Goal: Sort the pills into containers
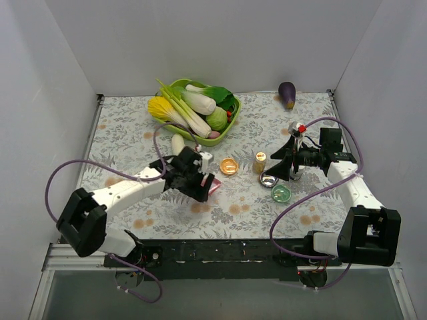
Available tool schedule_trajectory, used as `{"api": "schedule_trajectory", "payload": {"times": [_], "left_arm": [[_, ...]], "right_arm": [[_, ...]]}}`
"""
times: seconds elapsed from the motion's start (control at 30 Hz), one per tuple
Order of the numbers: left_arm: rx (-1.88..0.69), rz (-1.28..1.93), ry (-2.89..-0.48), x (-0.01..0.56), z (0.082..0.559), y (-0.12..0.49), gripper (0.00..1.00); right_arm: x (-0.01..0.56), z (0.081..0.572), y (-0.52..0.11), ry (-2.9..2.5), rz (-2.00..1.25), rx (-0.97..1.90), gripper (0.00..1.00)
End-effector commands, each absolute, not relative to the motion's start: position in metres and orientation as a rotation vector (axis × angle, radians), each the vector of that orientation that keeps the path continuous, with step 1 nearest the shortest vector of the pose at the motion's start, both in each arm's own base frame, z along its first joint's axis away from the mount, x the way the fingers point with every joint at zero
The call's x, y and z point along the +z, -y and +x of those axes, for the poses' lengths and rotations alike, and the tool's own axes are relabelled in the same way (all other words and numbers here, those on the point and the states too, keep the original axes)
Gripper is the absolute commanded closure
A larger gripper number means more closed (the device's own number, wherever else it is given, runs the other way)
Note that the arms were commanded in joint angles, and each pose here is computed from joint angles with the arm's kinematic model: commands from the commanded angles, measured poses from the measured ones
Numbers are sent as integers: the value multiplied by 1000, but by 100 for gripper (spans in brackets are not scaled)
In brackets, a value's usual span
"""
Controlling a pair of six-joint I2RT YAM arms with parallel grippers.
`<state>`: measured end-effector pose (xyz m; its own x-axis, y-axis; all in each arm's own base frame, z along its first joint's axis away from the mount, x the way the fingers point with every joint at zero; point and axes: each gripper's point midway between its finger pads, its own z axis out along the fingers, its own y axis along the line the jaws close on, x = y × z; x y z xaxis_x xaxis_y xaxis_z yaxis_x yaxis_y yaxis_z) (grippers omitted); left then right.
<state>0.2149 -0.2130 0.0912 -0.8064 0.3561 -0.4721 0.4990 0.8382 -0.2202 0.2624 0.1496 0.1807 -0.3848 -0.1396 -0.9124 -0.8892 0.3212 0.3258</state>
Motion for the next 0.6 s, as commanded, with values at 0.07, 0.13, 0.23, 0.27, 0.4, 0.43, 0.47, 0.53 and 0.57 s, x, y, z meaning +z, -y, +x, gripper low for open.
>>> {"api": "schedule_trajectory", "payload": {"times": [0.07, 0.13, 0.23, 0.27, 0.4, 0.43, 0.47, 0.53, 0.57], "left_arm": [[-414, 995, -2453, 66, 200, 281, 78], [-386, 1079, -2416, 52, 197, 295, 75], [-302, 1155, -2376, 35, 200, 297, 71], [-287, 1166, -2366, 33, 202, 297, 70], [-273, 1136, -2305, 45, 211, 301, 50], [-283, 1131, -2289, 48, 211, 301, 2], [-313, 1108, -2254, 63, 212, 304, 2], [-336, 1080, -2218, 74, 212, 303, 2], [-362, 1062, -2185, 87, 212, 303, 2]], "right_arm": [[178, 252, -150, -1698, -1006, 1126, 2], [180, 251, -150, -1642, -1063, 1096, 2], [176, 238, -151, -1606, -1114, 1107, 2], [174, 232, -151, -1575, -1158, 1097, 2], [167, 209, -150, -1460, -1333, 1033, 2], [164, 204, -149, -1435, -1370, 1020, 2], [162, 199, -148, -1398, -1418, 1000, 2], [156, 188, -147, -1307, -1527, 956, 2], [156, 186, -146, -1282, -1555, 945, 2]]}}
